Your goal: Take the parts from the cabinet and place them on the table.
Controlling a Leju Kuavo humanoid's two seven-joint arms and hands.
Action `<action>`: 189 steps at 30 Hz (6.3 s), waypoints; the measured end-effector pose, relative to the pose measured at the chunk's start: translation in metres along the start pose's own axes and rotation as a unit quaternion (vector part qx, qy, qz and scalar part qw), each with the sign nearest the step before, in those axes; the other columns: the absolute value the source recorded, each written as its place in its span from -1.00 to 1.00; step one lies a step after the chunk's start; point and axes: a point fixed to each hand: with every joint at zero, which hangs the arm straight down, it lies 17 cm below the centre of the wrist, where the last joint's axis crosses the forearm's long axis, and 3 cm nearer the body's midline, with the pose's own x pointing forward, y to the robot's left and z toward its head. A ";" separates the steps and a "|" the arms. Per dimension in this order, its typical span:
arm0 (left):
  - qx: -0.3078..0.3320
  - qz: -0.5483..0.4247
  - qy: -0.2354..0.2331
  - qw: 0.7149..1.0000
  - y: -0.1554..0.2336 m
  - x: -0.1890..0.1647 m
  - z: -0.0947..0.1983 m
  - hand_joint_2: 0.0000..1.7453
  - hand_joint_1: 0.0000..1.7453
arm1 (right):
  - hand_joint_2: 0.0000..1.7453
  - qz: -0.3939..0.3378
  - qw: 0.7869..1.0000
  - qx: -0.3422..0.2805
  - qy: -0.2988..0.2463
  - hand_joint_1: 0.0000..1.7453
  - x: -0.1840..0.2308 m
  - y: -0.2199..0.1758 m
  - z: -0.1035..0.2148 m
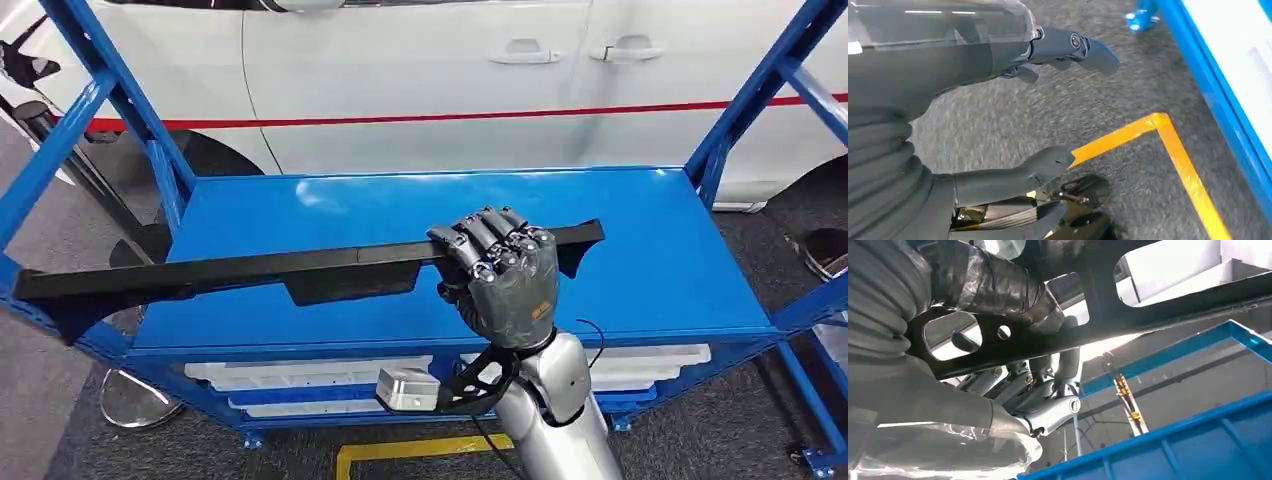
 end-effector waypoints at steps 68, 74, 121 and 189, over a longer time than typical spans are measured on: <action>-0.028 -0.022 0.035 0.999 -0.024 0.012 -0.004 1.00 -1.00 | 1.00 -0.068 0.997 -0.031 0.022 1.00 0.019 0.001 -0.014; -0.038 -0.027 0.035 0.998 -0.028 0.012 -0.003 1.00 -1.00 | 1.00 -0.058 0.998 -0.025 0.015 1.00 0.021 0.003 -0.014; -0.034 -0.039 0.038 0.998 -0.022 0.011 -0.006 1.00 -1.00 | 1.00 -0.060 0.998 -0.026 0.025 1.00 0.018 0.004 -0.015; -0.048 -0.077 0.016 0.996 -0.018 0.045 -0.020 1.00 -1.00 | 1.00 -0.023 1.000 -0.016 0.005 1.00 0.017 -0.002 -0.011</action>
